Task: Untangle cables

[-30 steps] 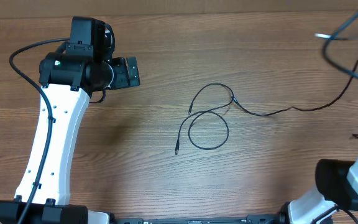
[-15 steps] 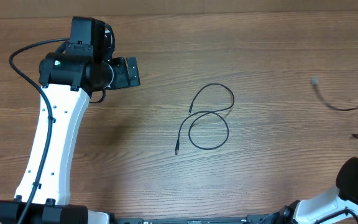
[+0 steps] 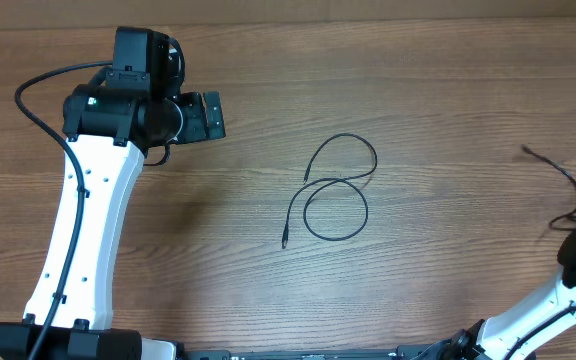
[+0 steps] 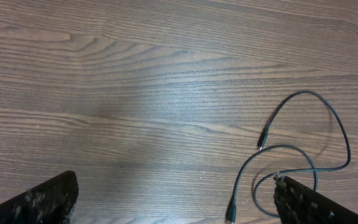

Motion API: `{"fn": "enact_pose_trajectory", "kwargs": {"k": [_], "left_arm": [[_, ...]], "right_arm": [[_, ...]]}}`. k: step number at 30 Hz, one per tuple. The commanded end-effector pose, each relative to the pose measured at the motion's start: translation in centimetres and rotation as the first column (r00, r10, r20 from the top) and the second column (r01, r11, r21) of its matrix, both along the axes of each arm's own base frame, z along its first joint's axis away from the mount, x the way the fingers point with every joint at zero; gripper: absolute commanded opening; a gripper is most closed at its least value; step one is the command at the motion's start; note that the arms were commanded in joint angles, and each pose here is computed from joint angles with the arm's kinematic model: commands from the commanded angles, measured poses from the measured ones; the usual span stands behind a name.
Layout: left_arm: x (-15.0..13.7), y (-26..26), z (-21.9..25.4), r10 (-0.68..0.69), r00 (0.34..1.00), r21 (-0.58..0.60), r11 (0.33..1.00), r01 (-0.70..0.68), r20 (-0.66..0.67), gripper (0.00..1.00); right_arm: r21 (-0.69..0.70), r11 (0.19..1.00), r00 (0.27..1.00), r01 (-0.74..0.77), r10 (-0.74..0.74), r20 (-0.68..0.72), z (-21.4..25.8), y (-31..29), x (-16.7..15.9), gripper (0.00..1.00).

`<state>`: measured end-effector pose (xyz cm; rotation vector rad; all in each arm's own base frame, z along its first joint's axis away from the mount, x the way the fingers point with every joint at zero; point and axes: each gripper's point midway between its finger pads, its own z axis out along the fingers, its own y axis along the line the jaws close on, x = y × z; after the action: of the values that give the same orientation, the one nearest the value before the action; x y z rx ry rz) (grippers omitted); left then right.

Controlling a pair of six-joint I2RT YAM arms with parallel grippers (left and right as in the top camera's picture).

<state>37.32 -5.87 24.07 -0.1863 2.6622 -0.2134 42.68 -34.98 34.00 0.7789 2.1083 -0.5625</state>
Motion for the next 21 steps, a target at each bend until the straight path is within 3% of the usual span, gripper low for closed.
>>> {"fn": "enact_pose_trajectory", "kwargs": {"k": [1,7,11,13,15,16,21], "left_arm": [[0.1,0.1,-0.3,-0.013,1.0,0.006,1.0,0.013,-0.005,1.0],[0.1,0.1,-0.3,-0.013,1.0,0.006,1.0,0.013,-0.005,1.0],[0.1,0.1,-0.3,-0.013,1.0,0.006,1.0,0.013,-0.005,1.0],[0.1,0.1,-0.3,-0.013,1.0,0.006,1.0,0.013,-0.005,1.0],[0.1,0.1,-0.3,-0.013,1.0,0.006,1.0,0.013,-0.005,1.0],[0.1,0.1,-0.3,-0.013,1.0,0.006,1.0,0.013,-0.005,1.0],[0.1,0.1,-0.3,-0.013,1.0,0.006,1.0,0.013,-0.005,1.0]], "right_arm": [[0.068,0.997,0.998,0.045,-0.042,-0.04,-3.6,-0.8,-0.6,0.04],[0.243,0.941,0.972,0.234,-0.221,-0.078,-10.8,-2.6,-3.4,0.04],[0.309,0.896,0.947,0.319,-0.294,-0.127,-14.1,-3.1,-5.6,0.18],[0.334,0.886,0.946,0.322,-0.291,-0.141,-14.9,-2.9,-6.0,0.32],[0.389,0.875,0.957,0.29,-0.255,-0.139,-15.4,-2.0,-5.8,0.84],[0.411,0.869,0.962,0.274,-0.238,-0.137,-15.6,-1.6,-5.6,0.99],[0.532,0.825,0.981,0.191,-0.144,-0.129,-16.4,1.2,-4.9,1.0]]}}
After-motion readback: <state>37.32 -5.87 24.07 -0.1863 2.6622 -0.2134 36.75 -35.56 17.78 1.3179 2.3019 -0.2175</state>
